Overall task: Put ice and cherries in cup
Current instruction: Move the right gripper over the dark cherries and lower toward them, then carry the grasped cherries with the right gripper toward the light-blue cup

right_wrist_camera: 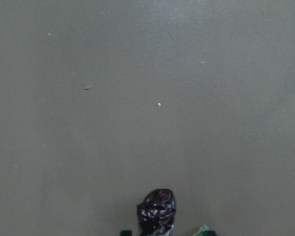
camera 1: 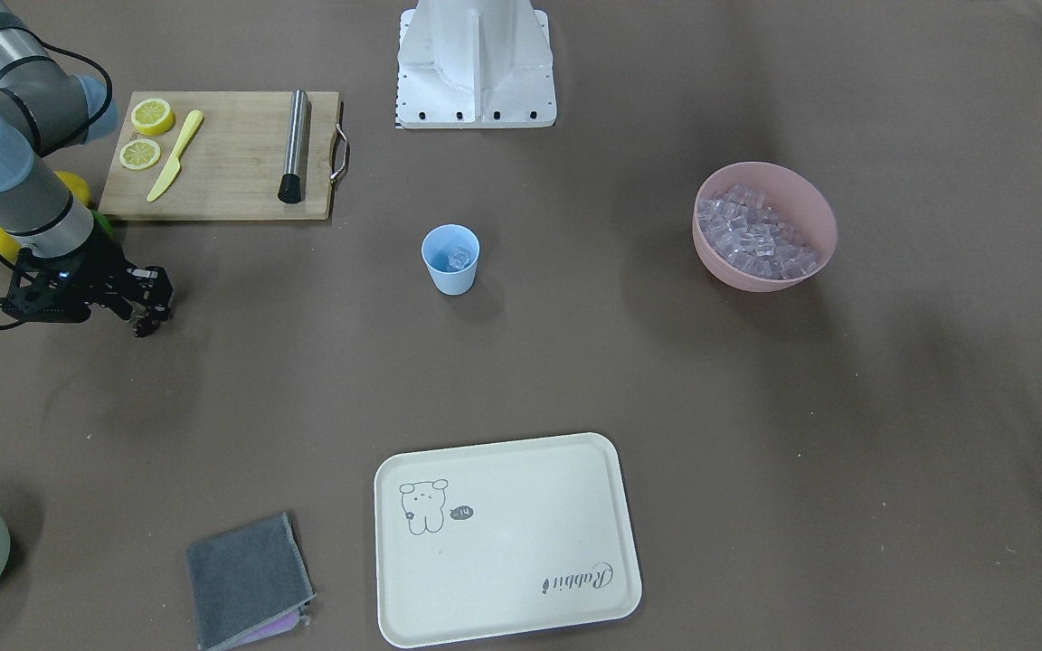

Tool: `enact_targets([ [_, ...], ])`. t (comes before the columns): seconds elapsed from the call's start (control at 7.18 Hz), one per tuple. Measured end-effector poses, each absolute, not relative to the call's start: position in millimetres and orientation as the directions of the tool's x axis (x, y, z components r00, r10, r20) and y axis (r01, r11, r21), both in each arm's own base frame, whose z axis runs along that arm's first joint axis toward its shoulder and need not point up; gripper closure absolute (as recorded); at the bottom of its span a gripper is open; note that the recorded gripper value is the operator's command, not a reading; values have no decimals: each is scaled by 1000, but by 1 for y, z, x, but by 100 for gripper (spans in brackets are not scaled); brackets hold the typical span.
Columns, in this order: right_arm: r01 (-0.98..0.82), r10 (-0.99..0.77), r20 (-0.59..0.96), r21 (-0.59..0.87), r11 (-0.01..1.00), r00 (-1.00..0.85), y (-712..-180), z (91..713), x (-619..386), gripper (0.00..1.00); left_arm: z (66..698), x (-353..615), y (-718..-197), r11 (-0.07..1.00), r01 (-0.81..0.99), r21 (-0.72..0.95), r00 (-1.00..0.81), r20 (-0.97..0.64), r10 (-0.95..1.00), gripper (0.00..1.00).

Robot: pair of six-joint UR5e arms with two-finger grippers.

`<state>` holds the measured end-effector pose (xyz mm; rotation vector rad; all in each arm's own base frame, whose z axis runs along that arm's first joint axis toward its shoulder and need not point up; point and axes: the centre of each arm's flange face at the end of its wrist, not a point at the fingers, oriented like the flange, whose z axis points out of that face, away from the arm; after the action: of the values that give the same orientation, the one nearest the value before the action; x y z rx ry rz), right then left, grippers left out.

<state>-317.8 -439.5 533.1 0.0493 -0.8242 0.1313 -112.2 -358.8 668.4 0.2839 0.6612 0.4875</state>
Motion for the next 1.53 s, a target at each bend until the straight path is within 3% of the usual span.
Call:
enact_targets([
  [0.14, -136, 100, 732, -10, 991, 674, -438, 536, -316, 41, 669, -112, -359, 851, -340, 400, 683, -517, 516, 2],
  [0.28, -135, 101, 730, -11, 991, 676, -437, 537, -316, 49, 669, -112, -359, 851, -341, 400, 683, -516, 516, 2],
  [0.42, -138, 101, 729, -9, 990, 677, -437, 537, -316, 74, 668, -112, -359, 850, -341, 401, 683, -516, 517, 2],
  [0.56, -142, 101, 727, -6, 990, 679, -438, 537, -316, 85, 668, -112, -359, 850, -341, 402, 683, -515, 518, 2],
  [1.11, -135, 86, 744, 5, 991, 662, -437, 522, -318, 86, 669, -112, -359, 850, -341, 401, 683, -516, 517, 2],
  [1.53, -168, 112, 800, -14, 986, 589, -440, 462, -324, 85, 669, -112, -359, 851, -341, 400, 683, -517, 517, 2],
])
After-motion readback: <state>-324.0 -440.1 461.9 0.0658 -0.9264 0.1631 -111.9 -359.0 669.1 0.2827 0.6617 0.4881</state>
